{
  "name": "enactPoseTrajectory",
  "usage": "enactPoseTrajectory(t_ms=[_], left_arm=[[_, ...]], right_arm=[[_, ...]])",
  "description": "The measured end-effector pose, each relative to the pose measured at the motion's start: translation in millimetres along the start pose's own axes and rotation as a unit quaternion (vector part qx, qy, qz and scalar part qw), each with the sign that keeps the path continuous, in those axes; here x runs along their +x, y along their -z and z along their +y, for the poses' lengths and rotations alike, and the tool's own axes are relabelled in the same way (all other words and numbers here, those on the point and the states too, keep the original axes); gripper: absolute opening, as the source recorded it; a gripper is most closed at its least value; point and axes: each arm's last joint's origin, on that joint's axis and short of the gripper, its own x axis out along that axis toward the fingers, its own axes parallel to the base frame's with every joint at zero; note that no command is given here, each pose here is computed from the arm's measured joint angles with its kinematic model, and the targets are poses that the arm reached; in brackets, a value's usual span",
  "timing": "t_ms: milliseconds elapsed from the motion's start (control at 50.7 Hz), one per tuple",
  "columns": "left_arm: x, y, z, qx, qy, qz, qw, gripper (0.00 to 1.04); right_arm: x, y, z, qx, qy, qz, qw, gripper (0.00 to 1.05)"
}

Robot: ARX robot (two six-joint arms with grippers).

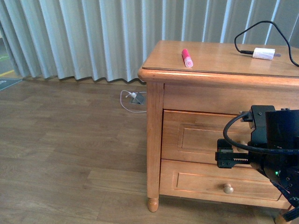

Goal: Place pink marker in drawer with both arms

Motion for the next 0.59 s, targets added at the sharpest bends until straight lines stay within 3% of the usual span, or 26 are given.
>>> enactPoseTrajectory(t_ms=[256,394,592], left_arm=[[0.0,0.0,0.0,0.0,0.0,0.0,1.0,0.99],[0.0,0.0,0.0,0.0,0.0,0.0,1.0,0.99],[0.0,0.0,0.0,0.0,0.0,0.0,1.0,0.99]], right_arm=[[-2.8,-2.8,4.6,-0.002,-0.004,-0.005,1.0,0.96],[-2.9,-2.4,4.2,-0.008,-0.003,-0.001,1.0,0.77],[-2.1,-2.4,2.2,-0.013,-0.001,0.003,1.0,0.78]])
